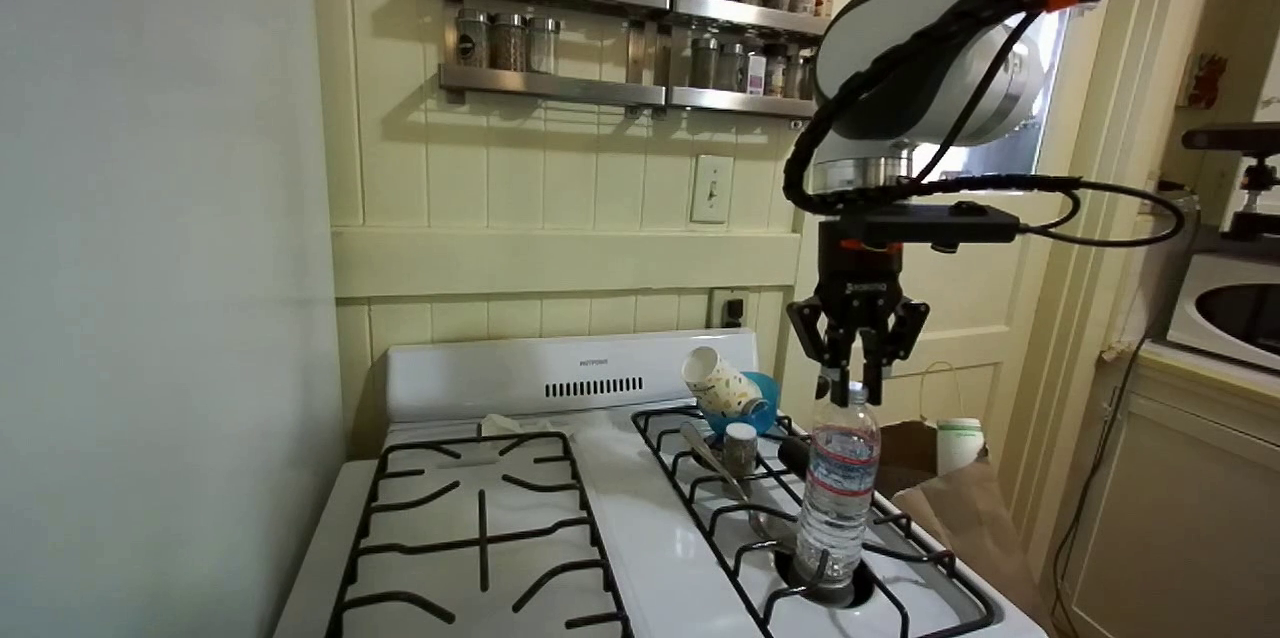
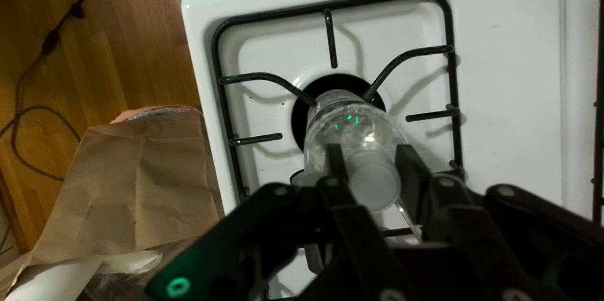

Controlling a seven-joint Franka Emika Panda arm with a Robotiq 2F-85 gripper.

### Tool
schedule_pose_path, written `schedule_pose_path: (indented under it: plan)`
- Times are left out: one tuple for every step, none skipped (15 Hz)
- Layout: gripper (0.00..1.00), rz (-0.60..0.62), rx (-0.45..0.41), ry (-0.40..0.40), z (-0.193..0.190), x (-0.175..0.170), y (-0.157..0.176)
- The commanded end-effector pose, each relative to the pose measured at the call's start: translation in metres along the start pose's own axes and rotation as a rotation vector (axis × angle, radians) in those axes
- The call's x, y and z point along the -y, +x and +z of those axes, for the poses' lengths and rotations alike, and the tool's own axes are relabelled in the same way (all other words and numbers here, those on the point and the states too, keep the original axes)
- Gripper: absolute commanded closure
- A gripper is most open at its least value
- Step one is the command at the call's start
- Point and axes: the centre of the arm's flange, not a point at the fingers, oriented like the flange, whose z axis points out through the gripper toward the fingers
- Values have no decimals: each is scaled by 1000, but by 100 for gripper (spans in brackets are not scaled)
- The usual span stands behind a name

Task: Put the water bottle on the back left side of the grating.

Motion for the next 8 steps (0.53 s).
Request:
schedule_pose_path:
  plan:
    - [92,-6,-30,-26,-10,4,-6]
    - [92,-17,-31,-19,-15,7,-9]
    - [92,-33,-26,-4,-24,10,-14]
    - [92,-52,-25,11,-32,14,-19]
    - [92,-76,-34,21,-44,19,-24]
    - [92,-110,-43,30,-59,24,-30]
    - [92,-143,-54,34,-77,26,-37]
    - [92,-169,-67,37,-92,28,-41]
